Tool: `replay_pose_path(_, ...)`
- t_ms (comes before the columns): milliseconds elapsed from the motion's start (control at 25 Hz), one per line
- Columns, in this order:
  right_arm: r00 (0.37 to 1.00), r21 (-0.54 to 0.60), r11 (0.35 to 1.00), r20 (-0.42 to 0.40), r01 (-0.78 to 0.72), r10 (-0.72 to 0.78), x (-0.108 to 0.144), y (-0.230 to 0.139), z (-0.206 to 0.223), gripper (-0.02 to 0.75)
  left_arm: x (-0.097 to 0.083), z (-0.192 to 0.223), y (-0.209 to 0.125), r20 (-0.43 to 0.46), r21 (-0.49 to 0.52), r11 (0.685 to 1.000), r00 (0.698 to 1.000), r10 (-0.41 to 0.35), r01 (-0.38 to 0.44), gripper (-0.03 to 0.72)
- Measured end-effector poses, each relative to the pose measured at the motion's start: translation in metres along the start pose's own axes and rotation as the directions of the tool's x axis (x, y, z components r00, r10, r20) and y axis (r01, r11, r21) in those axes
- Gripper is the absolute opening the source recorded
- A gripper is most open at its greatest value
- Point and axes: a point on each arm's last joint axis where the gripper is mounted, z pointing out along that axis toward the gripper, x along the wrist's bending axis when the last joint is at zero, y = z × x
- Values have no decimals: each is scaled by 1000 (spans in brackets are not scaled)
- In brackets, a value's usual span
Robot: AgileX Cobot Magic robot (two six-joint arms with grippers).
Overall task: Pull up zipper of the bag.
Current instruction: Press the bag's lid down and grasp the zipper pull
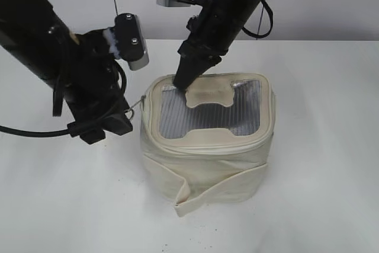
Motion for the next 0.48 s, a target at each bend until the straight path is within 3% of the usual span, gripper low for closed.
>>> replay_pose_path(200, 1000, 1, 1000, -1, -15, 15, 0, 0, 0, 41, -6, -4, -1, 55, 16, 1000, 998, -25, 25, 281)
replay_pose_path(480, 1000, 2, 1000, 1, -26, 26, 0, 0, 0, 41, -19, -6, -1, 199, 36, 995, 975, -97, 92, 281)
